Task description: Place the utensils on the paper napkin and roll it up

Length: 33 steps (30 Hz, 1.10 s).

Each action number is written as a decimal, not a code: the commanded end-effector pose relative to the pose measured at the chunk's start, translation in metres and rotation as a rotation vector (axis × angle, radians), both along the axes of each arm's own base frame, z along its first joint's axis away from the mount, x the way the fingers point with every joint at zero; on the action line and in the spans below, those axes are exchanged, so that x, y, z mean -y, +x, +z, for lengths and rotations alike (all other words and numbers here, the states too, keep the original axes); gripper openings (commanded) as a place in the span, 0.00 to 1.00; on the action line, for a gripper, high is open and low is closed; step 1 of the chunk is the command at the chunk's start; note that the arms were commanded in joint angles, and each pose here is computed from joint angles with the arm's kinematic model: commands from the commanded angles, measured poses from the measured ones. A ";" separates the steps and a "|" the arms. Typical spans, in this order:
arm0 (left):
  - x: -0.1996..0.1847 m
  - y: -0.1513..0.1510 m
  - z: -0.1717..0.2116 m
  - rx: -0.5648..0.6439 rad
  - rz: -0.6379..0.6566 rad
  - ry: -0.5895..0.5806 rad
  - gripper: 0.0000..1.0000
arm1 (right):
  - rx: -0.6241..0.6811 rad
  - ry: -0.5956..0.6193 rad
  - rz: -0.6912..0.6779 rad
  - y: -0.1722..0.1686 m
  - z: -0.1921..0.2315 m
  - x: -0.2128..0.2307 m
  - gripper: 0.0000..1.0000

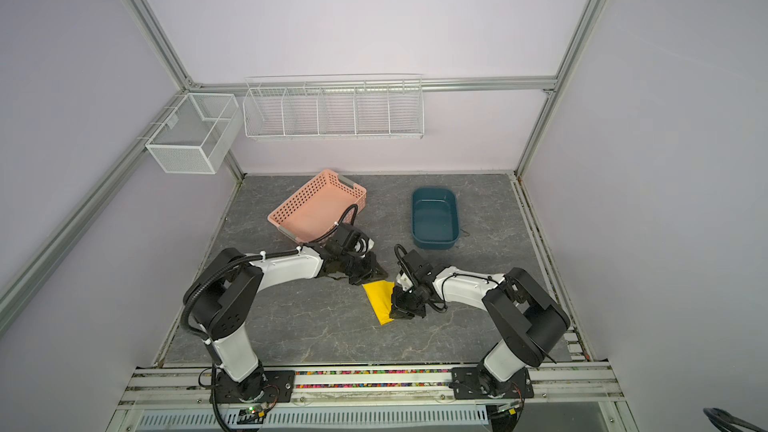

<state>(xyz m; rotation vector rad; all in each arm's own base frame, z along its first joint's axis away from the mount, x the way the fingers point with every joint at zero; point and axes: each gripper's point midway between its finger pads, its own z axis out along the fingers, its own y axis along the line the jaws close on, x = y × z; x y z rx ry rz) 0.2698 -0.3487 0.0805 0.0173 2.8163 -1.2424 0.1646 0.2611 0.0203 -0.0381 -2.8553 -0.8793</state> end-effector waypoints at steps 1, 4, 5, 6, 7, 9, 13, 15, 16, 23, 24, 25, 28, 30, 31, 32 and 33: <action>-0.019 0.022 0.029 0.124 0.003 0.092 0.15 | -0.024 -0.071 0.010 -0.012 -0.014 0.015 0.09; -0.024 0.028 0.026 0.135 -0.029 0.159 0.15 | -0.023 -0.067 0.022 -0.012 -0.013 0.015 0.09; -0.024 0.028 0.023 0.129 -0.046 0.176 0.14 | -0.022 -0.069 0.026 -0.012 -0.013 0.015 0.09; -0.022 0.027 0.019 0.115 -0.064 0.183 0.14 | -0.025 -0.075 0.030 -0.013 -0.014 0.016 0.09; -0.020 0.026 0.015 0.100 -0.081 0.185 0.13 | -0.025 -0.076 0.034 -0.013 -0.013 0.016 0.09; -0.018 0.022 0.008 0.075 -0.113 0.196 0.11 | -0.023 -0.080 0.035 -0.012 -0.013 0.016 0.09; -0.013 0.011 -0.003 0.045 -0.159 0.209 0.09 | -0.024 -0.082 0.036 -0.012 -0.012 0.015 0.10; -0.010 0.006 -0.012 0.026 -0.177 0.217 0.09 | -0.023 -0.080 0.033 -0.011 -0.012 0.015 0.11; -0.009 0.003 -0.017 0.018 -0.184 0.224 0.08 | -0.021 -0.079 0.034 -0.011 -0.011 0.015 0.12; -0.018 -0.006 -0.041 -0.012 -0.174 0.290 0.05 | -0.020 -0.085 0.031 -0.011 -0.009 0.016 0.17; -0.018 -0.007 -0.044 -0.016 -0.174 0.292 0.05 | -0.018 -0.084 0.029 -0.011 -0.008 0.016 0.18; -0.018 -0.007 -0.046 -0.017 -0.172 0.294 0.05 | -0.016 -0.083 0.027 -0.010 -0.007 0.016 0.19; -0.018 -0.009 -0.048 -0.018 -0.182 0.289 0.05 | -0.009 -0.087 0.029 -0.010 -0.005 0.016 0.19; -0.017 -0.009 -0.044 0.000 -0.187 0.277 0.07 | -0.010 -0.087 0.028 -0.009 -0.006 0.016 0.17; -0.017 -0.008 -0.041 0.009 -0.186 0.270 0.08 | -0.013 -0.086 0.027 -0.010 -0.006 0.016 0.16; -0.016 -0.007 -0.037 0.021 -0.186 0.266 0.10 | -0.014 -0.086 0.024 -0.010 -0.008 0.016 0.14; -0.015 -0.006 -0.033 0.033 -0.188 0.260 0.11 | -0.017 -0.086 0.023 -0.010 -0.009 0.016 0.13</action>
